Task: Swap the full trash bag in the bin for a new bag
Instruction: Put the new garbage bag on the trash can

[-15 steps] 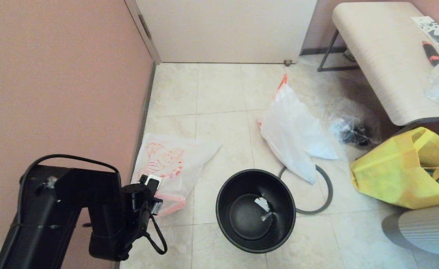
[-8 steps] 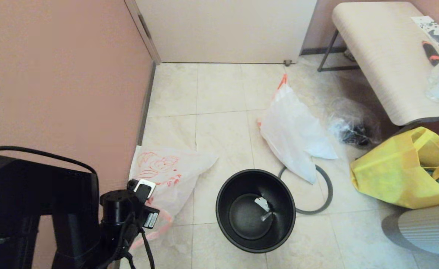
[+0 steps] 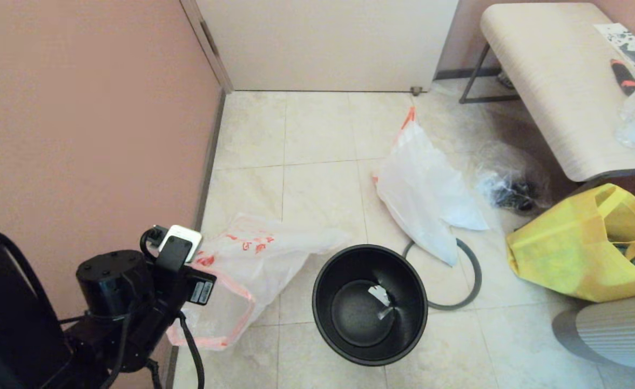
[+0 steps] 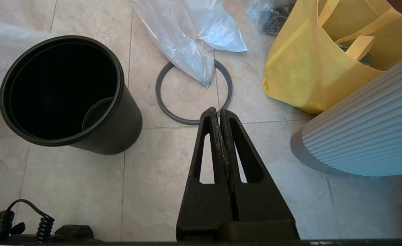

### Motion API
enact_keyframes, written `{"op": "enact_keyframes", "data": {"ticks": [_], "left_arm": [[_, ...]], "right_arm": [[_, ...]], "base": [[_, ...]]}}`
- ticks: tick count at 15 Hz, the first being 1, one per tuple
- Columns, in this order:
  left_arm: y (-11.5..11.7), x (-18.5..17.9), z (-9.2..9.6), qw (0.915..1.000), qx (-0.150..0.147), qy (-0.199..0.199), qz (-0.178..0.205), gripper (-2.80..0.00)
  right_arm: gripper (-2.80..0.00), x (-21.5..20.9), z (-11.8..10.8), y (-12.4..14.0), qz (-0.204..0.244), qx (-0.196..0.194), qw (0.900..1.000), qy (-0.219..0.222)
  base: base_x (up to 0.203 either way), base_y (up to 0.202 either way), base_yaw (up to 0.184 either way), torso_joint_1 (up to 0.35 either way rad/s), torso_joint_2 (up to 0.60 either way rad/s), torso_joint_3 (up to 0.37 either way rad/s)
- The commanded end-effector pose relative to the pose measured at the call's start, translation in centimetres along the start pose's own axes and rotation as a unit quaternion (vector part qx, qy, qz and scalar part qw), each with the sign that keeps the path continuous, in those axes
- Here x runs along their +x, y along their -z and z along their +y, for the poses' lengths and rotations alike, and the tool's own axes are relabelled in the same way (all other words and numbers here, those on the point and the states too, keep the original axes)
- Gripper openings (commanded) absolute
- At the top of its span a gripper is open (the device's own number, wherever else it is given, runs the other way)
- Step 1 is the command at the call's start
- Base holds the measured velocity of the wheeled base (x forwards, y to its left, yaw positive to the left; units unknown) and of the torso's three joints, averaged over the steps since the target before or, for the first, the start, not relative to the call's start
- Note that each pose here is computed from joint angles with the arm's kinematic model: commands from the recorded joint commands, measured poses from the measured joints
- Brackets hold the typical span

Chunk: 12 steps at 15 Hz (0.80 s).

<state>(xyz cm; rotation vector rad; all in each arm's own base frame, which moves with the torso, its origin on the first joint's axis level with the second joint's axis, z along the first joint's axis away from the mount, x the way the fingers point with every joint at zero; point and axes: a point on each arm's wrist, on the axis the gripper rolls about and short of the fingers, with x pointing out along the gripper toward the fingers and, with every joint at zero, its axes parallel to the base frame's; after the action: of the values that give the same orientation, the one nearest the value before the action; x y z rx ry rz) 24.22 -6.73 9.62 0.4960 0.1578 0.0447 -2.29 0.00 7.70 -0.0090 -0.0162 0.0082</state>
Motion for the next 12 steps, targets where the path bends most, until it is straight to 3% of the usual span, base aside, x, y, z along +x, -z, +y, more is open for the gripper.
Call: {"op": "enact_keyframes", "data": {"ticks": [1,4,9,12], "left_arm": [[-3.4,0.1,0.7,0.9991,-0.013,-0.005,-0.039,-2.8],[-7.0,-0.6,1.3,0.9988,-0.029,0.025,-0.029,-2.8],[-9.9,-4.7,2.6,0.9935,-0.069,0.087,0.023,-2.8],[-11.7,-8.2,3.3,0.9819,-0.099,0.141,0.079,-2.8]], "right_arm": [[-2.8,0.0,0.0,0.1,0.003,0.0,1.0,0.0],[-2.8,0.0,0.0,0.1,0.003,0.0,1.0,0.0],[-2.8,0.1,0.0,0.2,0.003,0.0,1.0,0.0],[-2.8,0.0,0.0,0.1,0.004,-0.004,1.0,-0.001]], "base": [[0.0,0.0,0.0,0.0,0.0,0.0],[0.0,0.0,0.0,0.0,0.0,0.0],[0.0,0.0,0.0,0.0,0.0,0.0],[0.0,0.0,0.0,0.0,0.0,0.0]]}}
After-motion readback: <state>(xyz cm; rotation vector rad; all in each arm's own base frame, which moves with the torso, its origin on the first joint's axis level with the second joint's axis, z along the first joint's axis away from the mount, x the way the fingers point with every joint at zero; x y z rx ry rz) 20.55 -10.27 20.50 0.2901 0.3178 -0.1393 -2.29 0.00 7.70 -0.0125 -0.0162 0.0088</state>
